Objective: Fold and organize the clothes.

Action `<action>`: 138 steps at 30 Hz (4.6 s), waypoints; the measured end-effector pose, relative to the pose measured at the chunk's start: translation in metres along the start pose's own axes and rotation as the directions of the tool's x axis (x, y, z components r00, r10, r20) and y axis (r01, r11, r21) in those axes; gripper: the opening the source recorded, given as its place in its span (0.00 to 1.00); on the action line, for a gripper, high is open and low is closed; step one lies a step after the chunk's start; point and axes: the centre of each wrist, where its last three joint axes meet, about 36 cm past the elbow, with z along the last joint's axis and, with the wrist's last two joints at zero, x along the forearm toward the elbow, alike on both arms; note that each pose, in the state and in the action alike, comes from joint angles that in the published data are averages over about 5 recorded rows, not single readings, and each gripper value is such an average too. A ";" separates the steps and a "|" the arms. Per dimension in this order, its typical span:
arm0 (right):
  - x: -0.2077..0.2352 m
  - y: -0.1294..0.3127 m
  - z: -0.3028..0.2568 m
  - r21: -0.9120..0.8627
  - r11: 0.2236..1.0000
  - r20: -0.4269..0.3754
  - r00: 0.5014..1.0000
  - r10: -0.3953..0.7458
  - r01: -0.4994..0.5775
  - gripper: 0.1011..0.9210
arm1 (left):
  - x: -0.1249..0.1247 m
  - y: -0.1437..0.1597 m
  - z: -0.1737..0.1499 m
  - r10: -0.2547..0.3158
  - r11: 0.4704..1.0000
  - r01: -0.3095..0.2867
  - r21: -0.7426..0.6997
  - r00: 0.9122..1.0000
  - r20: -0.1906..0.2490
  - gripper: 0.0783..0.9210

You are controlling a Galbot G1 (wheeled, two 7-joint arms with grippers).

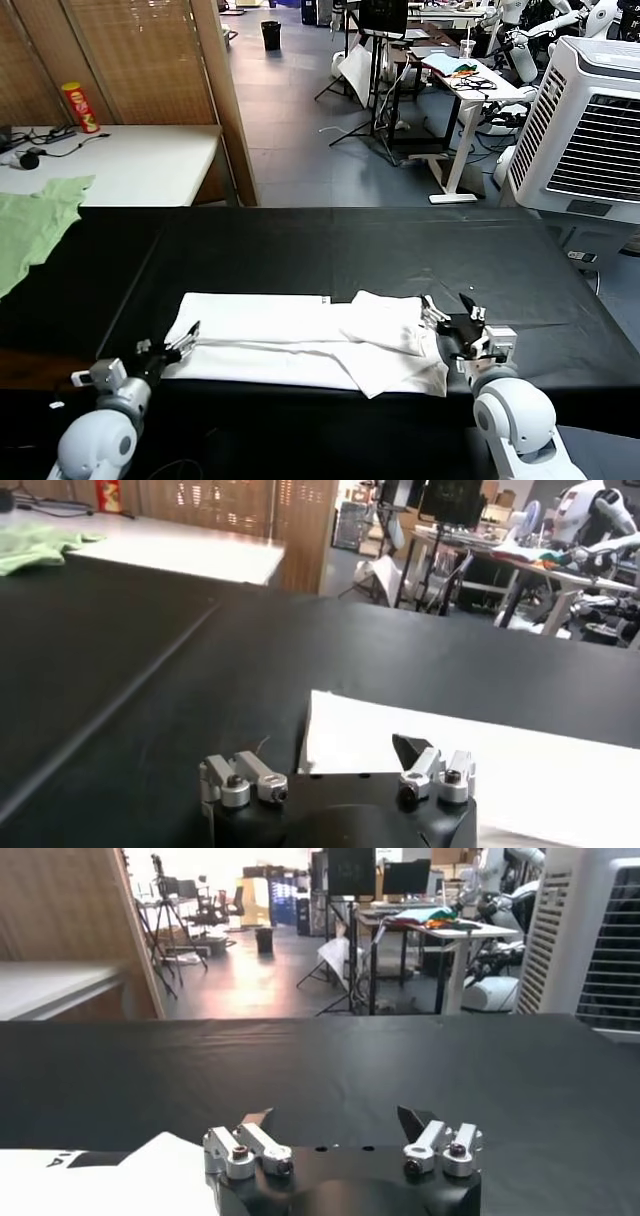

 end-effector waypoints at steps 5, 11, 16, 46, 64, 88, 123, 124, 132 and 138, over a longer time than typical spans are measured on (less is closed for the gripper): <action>0.000 0.001 0.000 0.001 1.000 0.002 1.000 -0.002 0.002 0.85 | 0.001 0.000 0.008 -0.006 1.000 0.007 0.006 1.000 -0.012 0.81; 0.000 0.002 0.000 0.004 1.000 0.005 1.000 -0.002 0.002 0.85 | 0.001 0.002 0.012 -0.008 1.000 0.009 0.020 1.000 -0.020 0.52; 0.001 0.003 -0.001 0.010 1.000 0.008 1.000 -0.003 0.003 0.85 | -0.001 0.003 0.013 -0.014 1.000 0.014 0.015 1.000 -0.027 0.20; 0.009 0.002 0.004 0.007 1.000 0.014 1.000 0.024 -0.024 0.85 | 0.015 0.066 -0.036 -0.212 0.836 0.255 -0.486 0.967 0.143 0.09; 0.024 -0.010 0.013 0.028 0.995 0.001 0.995 0.098 -0.098 0.85 | 0.040 -0.135 -0.042 0.230 0.973 -0.230 0.007 0.973 -0.003 0.09; 0.024 -0.006 0.020 0.031 0.994 -0.014 0.994 0.109 -0.109 0.85 | 0.021 -0.213 -0.021 0.374 0.925 -0.376 0.062 0.927 0.038 0.09; -0.015 0.054 0.013 0.362 0.800 0.036 0.850 -0.525 0.479 0.85 | 0.040 -0.179 -0.026 0.291 0.950 -0.249 -0.187 0.925 0.245 0.85; -0.017 0.060 0.015 0.389 0.775 0.025 0.835 -0.549 0.498 0.85 | 0.039 -0.173 -0.027 0.273 0.954 -0.228 -0.196 0.929 0.249 0.85; -0.029 0.106 0.027 0.517 0.628 -0.053 0.754 -0.655 0.582 0.85 | 0.040 -0.153 -0.021 0.187 0.964 -0.124 -0.235 0.945 0.269 0.85; -0.036 0.119 0.032 0.543 0.605 -0.071 0.749 -0.658 0.583 0.80 | 0.044 -0.151 -0.014 0.162 0.966 -0.096 -0.241 0.949 0.269 0.85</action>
